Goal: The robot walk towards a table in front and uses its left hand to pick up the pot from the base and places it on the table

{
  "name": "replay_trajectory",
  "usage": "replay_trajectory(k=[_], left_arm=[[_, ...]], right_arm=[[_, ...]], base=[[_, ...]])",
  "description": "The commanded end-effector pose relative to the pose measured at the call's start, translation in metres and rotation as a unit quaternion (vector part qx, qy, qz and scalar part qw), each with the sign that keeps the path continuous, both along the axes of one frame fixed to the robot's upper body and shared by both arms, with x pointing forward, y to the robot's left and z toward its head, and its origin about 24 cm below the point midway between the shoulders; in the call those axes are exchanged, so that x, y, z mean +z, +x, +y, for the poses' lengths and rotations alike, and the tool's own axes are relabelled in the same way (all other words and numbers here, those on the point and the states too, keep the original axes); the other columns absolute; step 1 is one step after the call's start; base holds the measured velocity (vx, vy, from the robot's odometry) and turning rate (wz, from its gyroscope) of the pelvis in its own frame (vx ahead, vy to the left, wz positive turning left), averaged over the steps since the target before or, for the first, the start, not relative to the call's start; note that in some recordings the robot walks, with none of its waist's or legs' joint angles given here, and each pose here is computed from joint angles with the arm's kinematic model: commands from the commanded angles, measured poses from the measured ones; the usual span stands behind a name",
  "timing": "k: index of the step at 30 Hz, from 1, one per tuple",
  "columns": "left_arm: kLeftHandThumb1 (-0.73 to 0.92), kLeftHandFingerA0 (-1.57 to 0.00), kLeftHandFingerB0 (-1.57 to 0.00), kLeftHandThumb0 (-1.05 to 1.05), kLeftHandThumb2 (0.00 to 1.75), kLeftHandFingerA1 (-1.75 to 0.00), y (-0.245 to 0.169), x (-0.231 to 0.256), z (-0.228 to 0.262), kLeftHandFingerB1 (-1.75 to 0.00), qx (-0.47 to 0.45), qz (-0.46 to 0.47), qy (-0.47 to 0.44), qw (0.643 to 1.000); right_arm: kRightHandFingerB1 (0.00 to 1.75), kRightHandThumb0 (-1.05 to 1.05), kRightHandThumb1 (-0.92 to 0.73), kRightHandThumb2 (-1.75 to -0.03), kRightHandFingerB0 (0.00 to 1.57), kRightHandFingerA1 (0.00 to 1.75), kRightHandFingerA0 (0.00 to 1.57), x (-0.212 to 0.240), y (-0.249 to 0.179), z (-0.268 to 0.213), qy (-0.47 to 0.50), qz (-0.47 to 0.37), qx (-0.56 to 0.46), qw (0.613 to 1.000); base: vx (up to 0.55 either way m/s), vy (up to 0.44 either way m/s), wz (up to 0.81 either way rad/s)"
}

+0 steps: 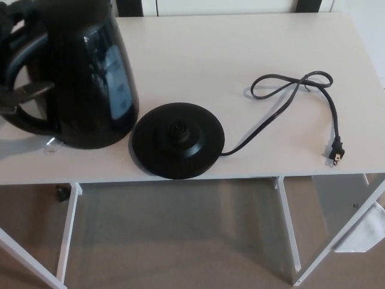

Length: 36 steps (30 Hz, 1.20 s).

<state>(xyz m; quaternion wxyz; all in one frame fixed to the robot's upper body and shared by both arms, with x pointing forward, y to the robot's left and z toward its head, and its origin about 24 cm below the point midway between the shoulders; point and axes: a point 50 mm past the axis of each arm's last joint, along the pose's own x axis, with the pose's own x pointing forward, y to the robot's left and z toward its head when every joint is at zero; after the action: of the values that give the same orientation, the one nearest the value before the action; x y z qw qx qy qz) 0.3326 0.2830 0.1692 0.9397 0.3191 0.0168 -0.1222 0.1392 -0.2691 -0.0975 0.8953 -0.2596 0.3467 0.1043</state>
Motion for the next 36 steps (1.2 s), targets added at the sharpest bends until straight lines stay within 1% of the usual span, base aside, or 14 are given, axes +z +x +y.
replay_trajectory(k=[1, 8, 15, 16, 20, 24, 25, 27, 30, 32, 33, 34, 35, 36], left_arm=[[0.43, 0.0, 0.0, -0.7, 0.8, -0.1, -0.006, -0.013, 0.004, -0.08, -0.021, 0.074, -0.01, 0.997], [0.47, 0.0, 0.0, -0.79, 0.82, 0.0, -0.013, -0.003, 0.019, -0.01, -0.024, 0.066, -0.027, 0.997], [0.48, 0.0, 0.0, -0.84, 0.86, 0.0, -0.024, 0.03, 0.052, 0.0, 0.0, 0.009, -0.077, 0.997], [0.58, 0.0, 0.0, -0.87, 0.6, 0.0, -0.027, 0.036, 0.06, 0.0, 0.01, 0.001, -0.084, 0.996], [0.61, 0.0, 0.0, -0.88, 0.58, 0.0, -0.043, 0.06, 0.094, 0.0, 0.057, -0.036, -0.102, 0.993], [0.62, 0.0, 0.0, -0.84, 0.6, 0.0, -0.066, 0.078, 0.12, 0.0, 0.071, -0.082, -0.158, 0.982], [0.48, 0.0, 0.0, -0.84, 0.88, 0.0, -0.075, 0.083, 0.127, -0.09, 0.075, -0.095, -0.176, 0.977], [0.48, 0.0, 0.0, -0.84, 0.88, 0.0, -0.09, 0.09, 0.136, -0.08, 0.082, -0.12, -0.2, 0.969], [0.49, 0.0, 0.0, -0.85, 0.89, -0.01, -0.112, 0.079, 0.138, -0.09, 0.074, -0.123, -0.21, 0.967], [0.48, 0.0, 0.0, -0.84, 0.87, 0.0, -0.139, 0.046, 0.136, -0.06, 0.057, -0.095, -0.209, 0.972], [0.43, 0.0, 0.0, -0.81, 0.77, -0.03, -0.155, 0.015, 0.13, -0.04, 0.051, -0.047, -0.205, 0.976], [0.43, 0.0, 0.0, -0.81, 0.77, -0.03, -0.163, 0.003, 0.127, -0.04, 0.049, -0.028, -0.203, 0.977], [0.45, 0.0, 0.0, -0.75, 0.85, -0.1, -0.175, -0.018, 0.121, -0.1, 0.048, -0.003, -0.197, 0.979], [0.41, 0.0, 0.0, -0.74, 0.74, -0.13, -0.186, -0.038, 0.117, -0.06, 0.054, 0.02, -0.201, 0.978]], right_arm=[[0.39, -0.35, -0.65, -0.58, 0.54, 0.43, 0.68, 0.003, 0.002, -0.005, -0.001, -0.002, -0.015, 1.0], [0.39, -0.37, -0.65, -0.58, 0.54, 0.43, 0.67, 0.001, -0.003, -0.006, -0.002, 0.002, -0.014, 1.0], [0.39, -0.35, -0.64, -0.58, 0.54, 0.43, 0.68, 0.001, -0.007, -0.008, -0.003, 0.007, -0.015, 1.0], [0.39, -0.35, -0.64, -0.58, 0.54, 0.43, 0.69, 0.0, -0.007, -0.008, -0.004, 0.008, -0.014, 1.0], [0.39, -0.36, -0.64, -0.58, 0.54, 0.43, 0.69, 0.0, -0.007, -0.009, -0.006, 0.01, -0.011, 1.0], [0.39, -0.35, -0.63, -0.58, 0.54, 0.44, 0.7, -0.002, -0.009, -0.009, -0.004, 0.015, -0.016, 1.0], [0.39, -0.36, -0.63, -0.58, 0.53, 0.44, 0.69, -0.002, -0.009, -0.009, -0.002, 0.015, -0.016, 1.0], [0.39, -0.37, -0.63, -0.58, 0.53, 0.44, 0.69, -0.003, -0.01, -0.008, 0.001, 0.017, -0.015, 1.0], [0.39, -0.36, -0.63, -0.58, 0.53, 0.43, 0.69, -0.003, -0.011, -0.011, -0.01, 0.02, -0.014, 1.0], [0.39, -0.36, -0.64, -0.59, 0.52, 0.44, 0.69, -0.005, -0.016, -0.012, -0.011, 0.026, -0.022, 0.999], [0.5, -0.42, -0.54, -0.77, 0.49, 0.55, 0.63, -0.007, -0.019, -0.011, -0.007, 0.025, -0.028, 0.999], [0.5, -0.42, -0.54, -0.77, 0.49, 0.55, 0.63, -0.008, -0.02, -0.011, -0.006, 0.025, -0.031, 0.999], [0.39, -0.36, -0.64, -0.59, 0.53, 0.44, 0.68, -0.009, -0.023, -0.011, -0.004, 0.027, -0.032, 0.999], [0.39, -0.36, -0.65, -0.58, 0.53, 0.43, 0.67, -0.011, -0.026, -0.009, -0.002, 0.027, -0.035, 0.999]], base=[[0.0, 0.0, 0.0], [0.0, 0.0, 0.0], [0.0, 0.0, 0.0], [0.0, 0.0, 0.0], [0.0, 0.0, 0.0], [0.0, 0.0, 0.0], [0.0, 0.0, 0.0], [0.0, 0.0, 0.0], [0.0, 0.0, 0.0], [0.0, 0.0, 0.0], [0.0, 0.0, 0.0], [0.0, 0.0, 0.0], [0.0, 0.0, 0.0], [0.0, 0.0, 0.0]])
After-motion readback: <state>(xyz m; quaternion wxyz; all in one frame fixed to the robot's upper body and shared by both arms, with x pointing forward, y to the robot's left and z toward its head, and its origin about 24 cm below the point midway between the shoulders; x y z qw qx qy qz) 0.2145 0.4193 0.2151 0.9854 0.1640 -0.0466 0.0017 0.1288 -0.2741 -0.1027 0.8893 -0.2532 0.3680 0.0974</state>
